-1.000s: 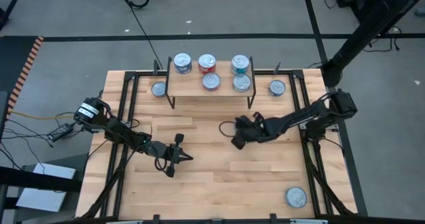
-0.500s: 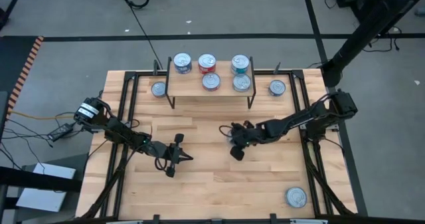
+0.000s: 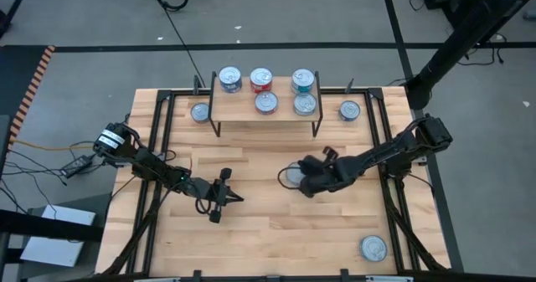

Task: Stack canned seafood by type on shelf
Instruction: Put the blue tuna can on the shelf aligned with the other blue tuna cans

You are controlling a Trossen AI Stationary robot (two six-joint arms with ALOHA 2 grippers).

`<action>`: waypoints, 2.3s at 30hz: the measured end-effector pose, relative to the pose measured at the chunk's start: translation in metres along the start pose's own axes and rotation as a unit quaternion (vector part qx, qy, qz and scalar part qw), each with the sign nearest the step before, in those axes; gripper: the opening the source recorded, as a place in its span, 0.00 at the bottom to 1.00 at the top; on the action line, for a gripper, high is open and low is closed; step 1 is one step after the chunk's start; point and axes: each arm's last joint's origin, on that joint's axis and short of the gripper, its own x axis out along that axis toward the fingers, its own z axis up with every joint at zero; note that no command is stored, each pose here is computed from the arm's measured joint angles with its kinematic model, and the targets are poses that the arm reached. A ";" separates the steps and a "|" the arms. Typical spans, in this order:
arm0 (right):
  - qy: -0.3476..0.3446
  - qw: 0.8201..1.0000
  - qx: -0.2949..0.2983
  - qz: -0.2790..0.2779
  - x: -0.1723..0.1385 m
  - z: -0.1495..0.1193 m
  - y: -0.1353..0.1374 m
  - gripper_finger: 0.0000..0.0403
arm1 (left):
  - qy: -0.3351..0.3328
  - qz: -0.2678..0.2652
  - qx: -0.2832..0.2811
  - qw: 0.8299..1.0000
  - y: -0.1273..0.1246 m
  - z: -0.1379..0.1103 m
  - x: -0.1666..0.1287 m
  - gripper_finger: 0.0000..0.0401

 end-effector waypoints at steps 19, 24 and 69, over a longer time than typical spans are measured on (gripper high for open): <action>-0.093 0.970 0.093 0.202 0.028 -0.012 0.013 0.01 | -0.023 -0.001 -0.002 1.000 -0.002 0.015 0.008 0.02; -0.116 0.964 0.092 0.219 0.025 -0.007 0.016 0.01 | -0.001 -0.001 0.071 0.997 -0.007 0.040 0.027 0.03; -0.166 0.945 0.041 0.280 -0.003 -0.024 0.045 0.01 | 0.189 0.032 0.296 0.936 0.044 0.090 0.096 0.27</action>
